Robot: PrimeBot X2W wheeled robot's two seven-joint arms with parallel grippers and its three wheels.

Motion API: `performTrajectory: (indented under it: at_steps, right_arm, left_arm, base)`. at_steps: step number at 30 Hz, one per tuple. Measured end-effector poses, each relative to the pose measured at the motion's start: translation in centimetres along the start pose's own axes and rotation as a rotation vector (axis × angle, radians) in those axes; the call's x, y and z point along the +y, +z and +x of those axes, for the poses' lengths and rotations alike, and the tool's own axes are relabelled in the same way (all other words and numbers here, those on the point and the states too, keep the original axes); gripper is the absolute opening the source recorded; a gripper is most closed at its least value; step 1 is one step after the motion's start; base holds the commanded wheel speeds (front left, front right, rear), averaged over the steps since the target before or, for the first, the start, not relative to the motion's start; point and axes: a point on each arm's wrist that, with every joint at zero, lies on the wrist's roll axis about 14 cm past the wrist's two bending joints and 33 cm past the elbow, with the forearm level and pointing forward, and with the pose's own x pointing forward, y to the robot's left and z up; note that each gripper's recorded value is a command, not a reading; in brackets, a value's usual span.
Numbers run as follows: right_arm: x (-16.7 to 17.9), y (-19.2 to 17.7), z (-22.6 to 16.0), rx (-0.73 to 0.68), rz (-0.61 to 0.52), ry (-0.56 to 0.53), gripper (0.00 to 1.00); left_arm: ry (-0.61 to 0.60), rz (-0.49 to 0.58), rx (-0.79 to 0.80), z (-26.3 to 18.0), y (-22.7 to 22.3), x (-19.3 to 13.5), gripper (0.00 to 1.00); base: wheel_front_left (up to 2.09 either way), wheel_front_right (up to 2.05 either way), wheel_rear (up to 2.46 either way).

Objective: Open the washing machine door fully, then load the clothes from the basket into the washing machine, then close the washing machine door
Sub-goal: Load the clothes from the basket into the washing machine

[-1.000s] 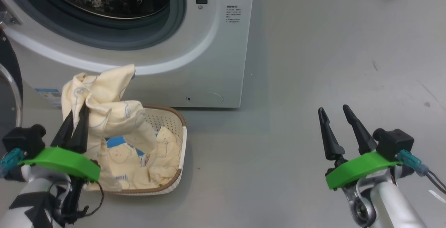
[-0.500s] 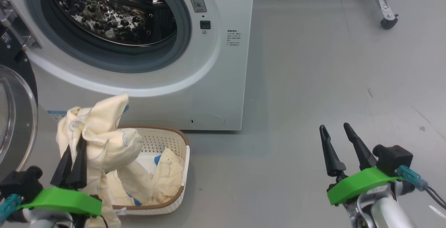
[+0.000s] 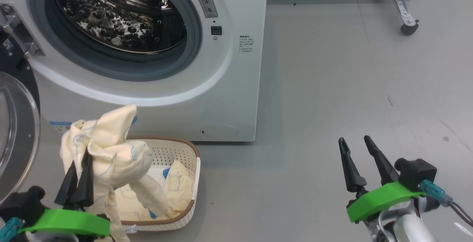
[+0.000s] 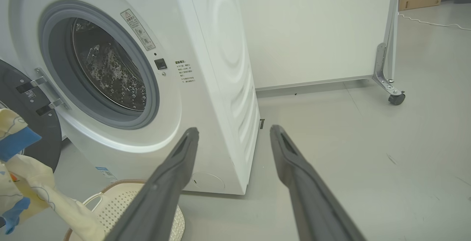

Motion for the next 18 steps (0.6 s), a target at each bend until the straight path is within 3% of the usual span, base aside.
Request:
performTrajectory:
  at_steps: [10,18]
  right_arm:
    - [-1.0,-1.5,0.2,0.044,0.005,-0.027,1.0]
    - [-1.6,-2.9,2.5,0.079,-0.018,-0.023,1.0]
  left_arm:
    - [-0.019,-0.024,-0.008,1.8,-0.2,-0.4,0.0]
    - [-0.049,-0.046,-0.054,7.3,1.0,0.4,0.0]
  base:
    - [0.0,0.0,0.0]
    - [0.0,0.0,0.0]
